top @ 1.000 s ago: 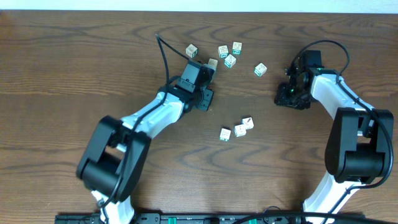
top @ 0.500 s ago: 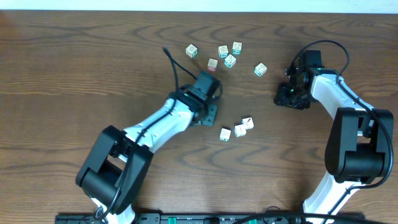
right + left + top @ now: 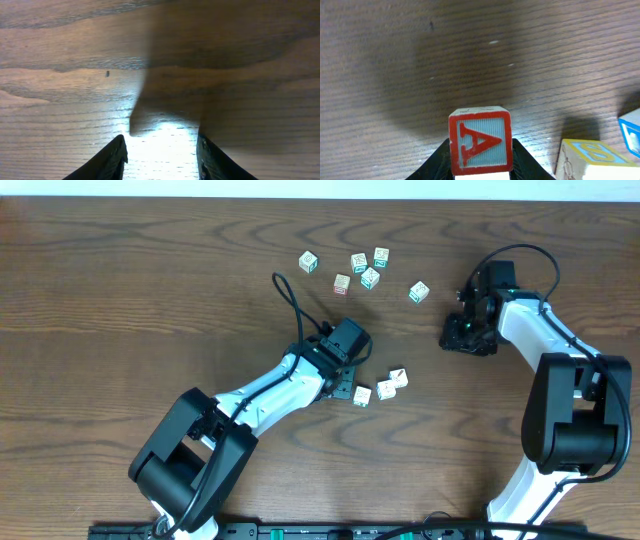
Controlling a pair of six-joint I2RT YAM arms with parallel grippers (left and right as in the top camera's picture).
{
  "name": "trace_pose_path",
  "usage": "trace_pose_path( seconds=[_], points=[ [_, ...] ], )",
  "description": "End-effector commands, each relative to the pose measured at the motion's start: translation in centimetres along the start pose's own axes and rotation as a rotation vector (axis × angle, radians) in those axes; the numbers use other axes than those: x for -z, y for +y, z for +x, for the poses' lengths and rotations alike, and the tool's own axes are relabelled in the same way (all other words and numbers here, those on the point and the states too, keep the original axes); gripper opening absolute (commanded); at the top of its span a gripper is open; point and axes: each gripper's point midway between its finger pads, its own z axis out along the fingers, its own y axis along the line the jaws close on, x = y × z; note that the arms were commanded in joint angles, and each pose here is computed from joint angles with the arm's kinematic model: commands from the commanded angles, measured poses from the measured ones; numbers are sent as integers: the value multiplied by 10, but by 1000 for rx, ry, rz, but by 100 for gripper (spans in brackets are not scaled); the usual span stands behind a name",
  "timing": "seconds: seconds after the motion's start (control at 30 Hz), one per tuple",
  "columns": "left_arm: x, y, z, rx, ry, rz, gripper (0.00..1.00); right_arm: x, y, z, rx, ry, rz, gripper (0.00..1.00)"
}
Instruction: Lift 5 blocks
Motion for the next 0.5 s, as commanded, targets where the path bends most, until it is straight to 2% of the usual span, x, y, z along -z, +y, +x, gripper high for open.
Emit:
trace_pose_path(
  seconds=[0.0,0.47],
  points=[
    [-8,15,20,58,42,-50,20,-1,6,0,20,3,-7,44],
    [-9,-18,53,-3,100,4,22,-2,7,1,23,3,-8,43]
  ],
)
